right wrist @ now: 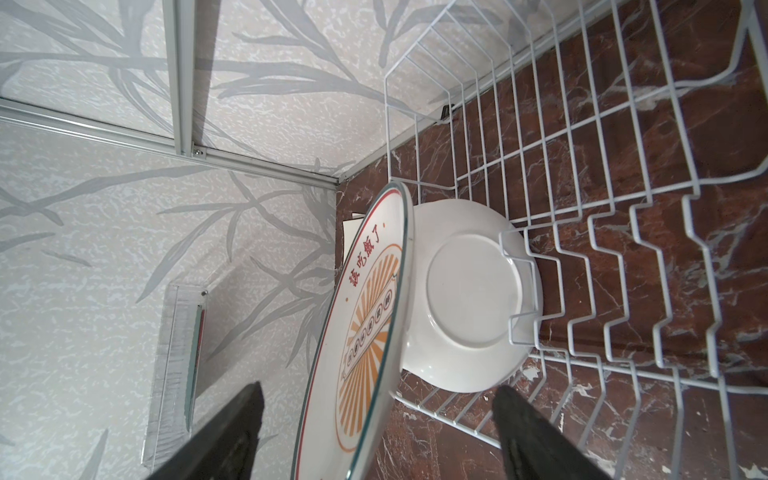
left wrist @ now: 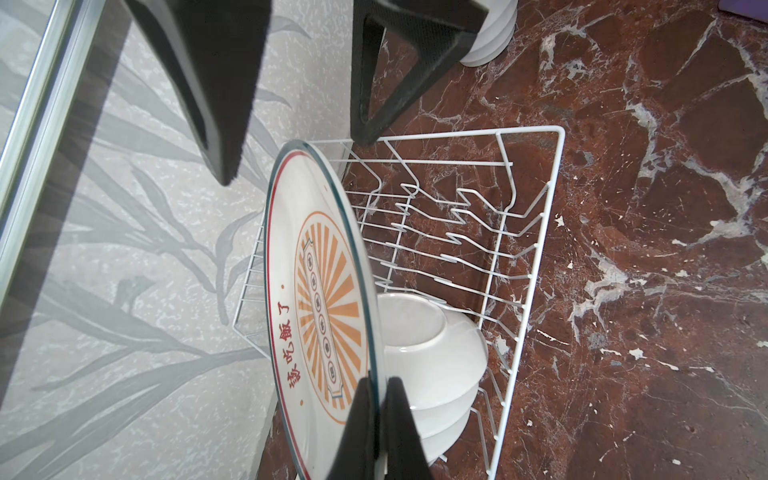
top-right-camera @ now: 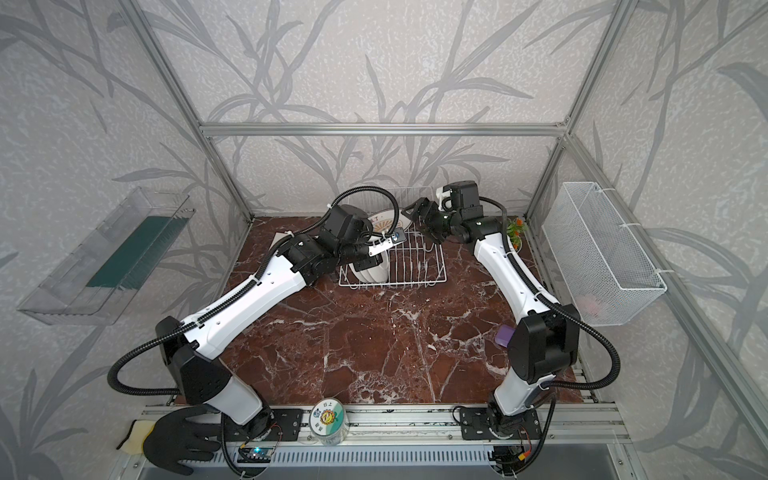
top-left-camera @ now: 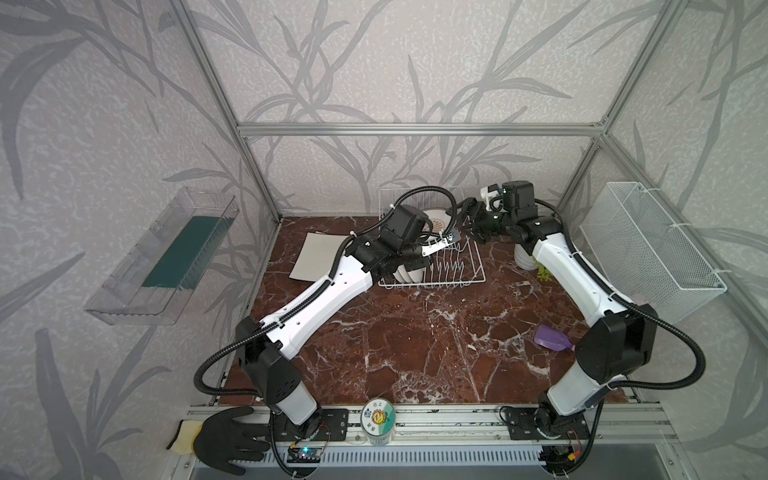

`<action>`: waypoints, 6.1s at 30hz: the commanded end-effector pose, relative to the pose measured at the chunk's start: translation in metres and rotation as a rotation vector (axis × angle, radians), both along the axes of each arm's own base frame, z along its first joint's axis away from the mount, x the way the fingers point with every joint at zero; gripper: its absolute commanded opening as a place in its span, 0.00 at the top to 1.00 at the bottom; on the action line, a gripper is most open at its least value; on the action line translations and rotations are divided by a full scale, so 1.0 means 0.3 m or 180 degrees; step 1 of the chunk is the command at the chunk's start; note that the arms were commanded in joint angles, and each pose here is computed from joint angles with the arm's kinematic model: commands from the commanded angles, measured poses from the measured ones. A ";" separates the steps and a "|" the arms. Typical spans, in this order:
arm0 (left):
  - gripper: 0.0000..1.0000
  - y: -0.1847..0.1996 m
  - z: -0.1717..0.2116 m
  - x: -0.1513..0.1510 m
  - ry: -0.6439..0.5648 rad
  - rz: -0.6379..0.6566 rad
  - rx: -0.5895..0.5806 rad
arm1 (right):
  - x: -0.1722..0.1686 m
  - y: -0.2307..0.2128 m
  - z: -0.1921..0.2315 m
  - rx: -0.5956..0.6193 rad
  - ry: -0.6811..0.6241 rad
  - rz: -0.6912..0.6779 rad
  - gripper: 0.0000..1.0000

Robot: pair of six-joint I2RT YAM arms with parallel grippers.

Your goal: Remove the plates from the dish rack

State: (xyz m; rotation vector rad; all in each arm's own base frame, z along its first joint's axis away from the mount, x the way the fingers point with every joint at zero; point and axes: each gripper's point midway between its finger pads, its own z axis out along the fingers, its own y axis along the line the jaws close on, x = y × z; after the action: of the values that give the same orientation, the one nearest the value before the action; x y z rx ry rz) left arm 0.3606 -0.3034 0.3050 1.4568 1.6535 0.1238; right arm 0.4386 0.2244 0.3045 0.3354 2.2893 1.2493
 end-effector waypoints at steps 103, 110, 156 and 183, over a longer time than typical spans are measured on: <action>0.40 0.076 0.036 0.129 0.2846 0.0294 -0.3209 | -0.137 -0.102 0.101 0.0009 -0.1744 0.0564 1.00; 0.64 0.081 0.040 0.129 0.2789 0.0316 -0.3191 | -0.128 -0.093 0.077 0.0007 -0.1680 0.0583 1.00; 1.00 0.582 0.088 -0.143 0.2697 0.2291 -0.4108 | -0.192 -0.213 0.086 -0.1179 -0.1868 0.0430 0.01; 1.00 0.823 -0.468 -0.523 0.3594 0.4569 -0.4198 | -0.240 -0.243 0.068 -0.1368 -0.1904 0.0409 0.01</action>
State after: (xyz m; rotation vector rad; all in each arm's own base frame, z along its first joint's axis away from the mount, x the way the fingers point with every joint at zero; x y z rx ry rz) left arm 0.2096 -0.0590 0.1652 -0.9427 2.4411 -0.9758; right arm 0.3718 0.1553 0.3254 -0.2974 1.9851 0.7656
